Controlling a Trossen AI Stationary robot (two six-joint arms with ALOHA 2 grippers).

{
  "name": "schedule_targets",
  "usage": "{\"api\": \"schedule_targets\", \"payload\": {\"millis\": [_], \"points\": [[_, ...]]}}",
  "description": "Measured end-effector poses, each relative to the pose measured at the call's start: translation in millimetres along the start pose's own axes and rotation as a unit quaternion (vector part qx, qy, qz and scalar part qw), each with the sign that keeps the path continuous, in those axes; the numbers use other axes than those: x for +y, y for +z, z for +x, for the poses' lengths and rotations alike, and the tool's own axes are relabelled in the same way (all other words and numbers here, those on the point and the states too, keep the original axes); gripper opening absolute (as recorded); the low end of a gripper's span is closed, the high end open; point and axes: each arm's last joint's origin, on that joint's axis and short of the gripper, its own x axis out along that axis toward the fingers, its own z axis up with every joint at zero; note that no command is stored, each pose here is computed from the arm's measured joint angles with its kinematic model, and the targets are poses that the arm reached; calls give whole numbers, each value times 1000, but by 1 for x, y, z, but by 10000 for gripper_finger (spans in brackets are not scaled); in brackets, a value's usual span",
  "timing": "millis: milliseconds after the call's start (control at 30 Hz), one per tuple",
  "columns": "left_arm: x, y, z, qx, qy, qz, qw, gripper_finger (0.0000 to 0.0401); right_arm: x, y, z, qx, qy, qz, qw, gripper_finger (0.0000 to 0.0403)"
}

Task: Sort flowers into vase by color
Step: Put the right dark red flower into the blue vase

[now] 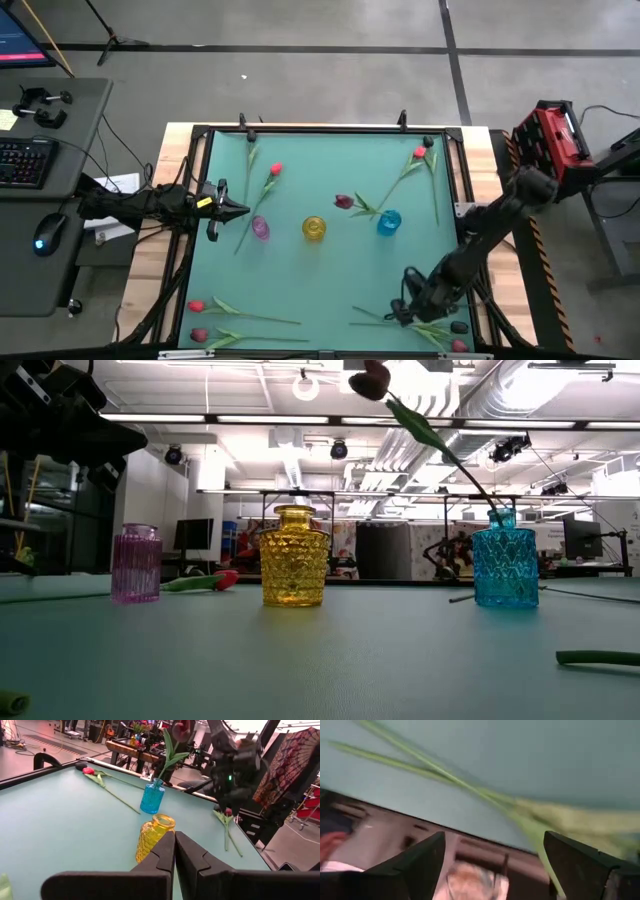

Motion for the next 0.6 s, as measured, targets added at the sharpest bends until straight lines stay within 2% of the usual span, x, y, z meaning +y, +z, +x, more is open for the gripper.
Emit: {"api": "schedule_targets", "payload": {"millis": [100, 233, 333, 500, 600], "points": [[0, 0, 0, 0, 0, 0, 1000, 0, 6, -3, 19, 52, -31, 14, 998, 325], [0, 0, 0, 0, 0, 0, 1000, 0, 20, -13, 28, 71, -33, 6, 997, 325], [0, 0, 0, 0, 0, 0, 1000, 0, 28, -21, 30, 57, -40, -3, 998, 325], [0, 0, 0, 0, 0, 0, 1000, 0, 27, -25, 30, 1, -124, -13, 992, 325], [0, 0, 0, 0, 0, 0, 1000, 0, 30, -29, 23, -17, -152, -33, 988, 325]]}}
